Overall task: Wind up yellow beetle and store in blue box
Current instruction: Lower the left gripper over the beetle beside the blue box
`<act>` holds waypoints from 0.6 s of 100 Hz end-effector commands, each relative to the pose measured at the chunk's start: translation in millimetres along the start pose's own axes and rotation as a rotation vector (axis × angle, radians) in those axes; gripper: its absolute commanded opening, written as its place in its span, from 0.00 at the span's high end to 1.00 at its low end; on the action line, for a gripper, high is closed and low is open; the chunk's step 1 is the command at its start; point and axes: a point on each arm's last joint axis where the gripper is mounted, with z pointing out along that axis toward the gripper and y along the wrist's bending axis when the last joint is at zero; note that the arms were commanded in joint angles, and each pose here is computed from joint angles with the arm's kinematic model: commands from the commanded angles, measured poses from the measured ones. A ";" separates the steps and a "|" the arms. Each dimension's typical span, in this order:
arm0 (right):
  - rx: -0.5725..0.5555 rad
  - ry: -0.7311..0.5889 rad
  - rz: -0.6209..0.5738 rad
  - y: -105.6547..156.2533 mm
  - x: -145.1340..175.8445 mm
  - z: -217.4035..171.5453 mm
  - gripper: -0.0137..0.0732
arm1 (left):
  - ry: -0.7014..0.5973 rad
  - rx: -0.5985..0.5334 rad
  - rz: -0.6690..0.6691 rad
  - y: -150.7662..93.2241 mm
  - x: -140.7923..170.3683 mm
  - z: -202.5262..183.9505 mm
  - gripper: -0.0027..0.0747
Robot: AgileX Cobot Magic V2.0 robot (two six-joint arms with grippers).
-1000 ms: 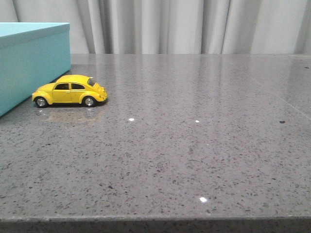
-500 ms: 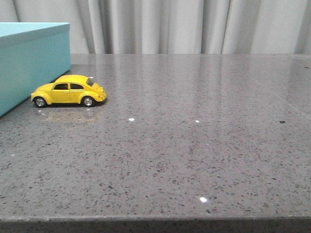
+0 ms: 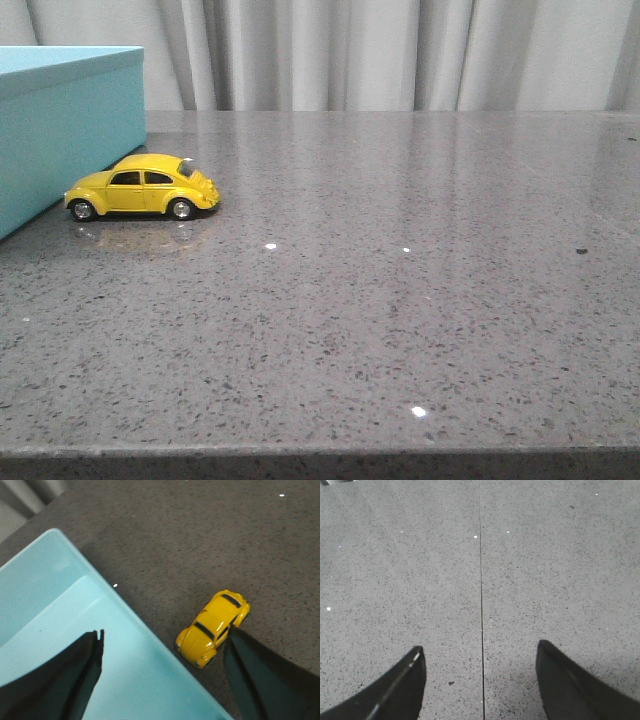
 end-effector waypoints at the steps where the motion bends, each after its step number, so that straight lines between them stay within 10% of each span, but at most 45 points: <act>1: -0.037 -0.098 -0.021 3.5 -11.6 -7.7 0.29 | -0.066 0.037 0.066 -1.2 -23.8 -4.5 0.35; 60: -0.047 -0.114 -0.021 4.4 -13.1 -7.9 0.29 | 0.197 0.172 0.442 -49.9 -44.1 102.1 0.35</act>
